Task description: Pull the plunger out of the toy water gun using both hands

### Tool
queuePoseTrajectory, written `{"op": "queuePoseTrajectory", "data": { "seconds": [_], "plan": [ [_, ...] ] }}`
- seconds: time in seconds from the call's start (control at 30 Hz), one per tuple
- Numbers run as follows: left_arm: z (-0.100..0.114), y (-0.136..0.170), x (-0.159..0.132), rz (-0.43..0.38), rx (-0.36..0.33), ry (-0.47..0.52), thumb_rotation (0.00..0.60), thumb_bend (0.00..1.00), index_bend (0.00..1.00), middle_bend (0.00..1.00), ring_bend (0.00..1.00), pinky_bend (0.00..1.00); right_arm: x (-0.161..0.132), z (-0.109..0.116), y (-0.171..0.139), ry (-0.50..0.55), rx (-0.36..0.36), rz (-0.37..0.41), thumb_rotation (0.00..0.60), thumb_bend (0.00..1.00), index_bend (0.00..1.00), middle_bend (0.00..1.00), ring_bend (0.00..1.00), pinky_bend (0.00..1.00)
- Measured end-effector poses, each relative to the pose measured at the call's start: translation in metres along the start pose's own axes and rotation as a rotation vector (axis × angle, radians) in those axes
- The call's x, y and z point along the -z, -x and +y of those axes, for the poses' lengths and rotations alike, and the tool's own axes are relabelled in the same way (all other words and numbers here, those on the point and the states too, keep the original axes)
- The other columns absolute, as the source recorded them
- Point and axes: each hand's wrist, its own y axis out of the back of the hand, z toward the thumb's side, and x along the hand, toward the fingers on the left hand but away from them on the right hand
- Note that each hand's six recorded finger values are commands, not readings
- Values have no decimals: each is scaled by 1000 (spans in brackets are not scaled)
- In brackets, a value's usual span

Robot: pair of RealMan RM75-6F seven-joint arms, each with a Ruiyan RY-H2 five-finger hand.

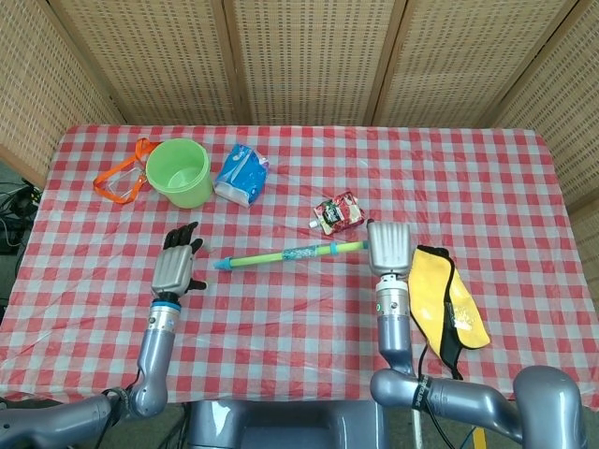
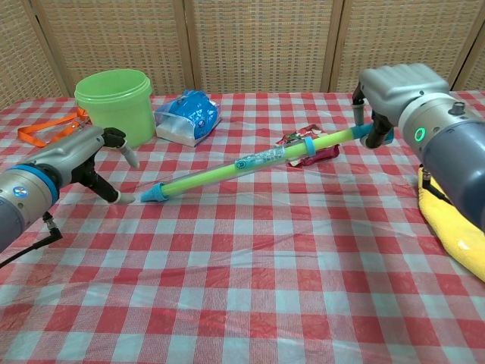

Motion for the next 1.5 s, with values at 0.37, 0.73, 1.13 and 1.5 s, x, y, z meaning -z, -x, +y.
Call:
{"op": "queuePoseTrajectory", "data": {
  "seconds": [0.37,0.73,1.13,1.5],
  "plan": [
    [-2,-19,-20,-12,-16,-8,600,192,411,0,0,0,8,0,1,2,-5,-12,600,528,804,1000,1000,797],
    [-10,-28,-31,-26,1,-33,600,194,431,0,0,0,15,2,3,-8,-3,-18,600,528,804,1000,1000,797],
    [-20,-35,-46,-22,-7,-30,600,196,451,0,0,0,18,2,0,-18,-2,-9,600,528,804,1000,1000,797],
    [-28,-43,-61,-34,5,-28,600,264,455,0,0,0,24,4,0,-29,-1,-9,600,527,804,1000,1000,797]
  ]
}}
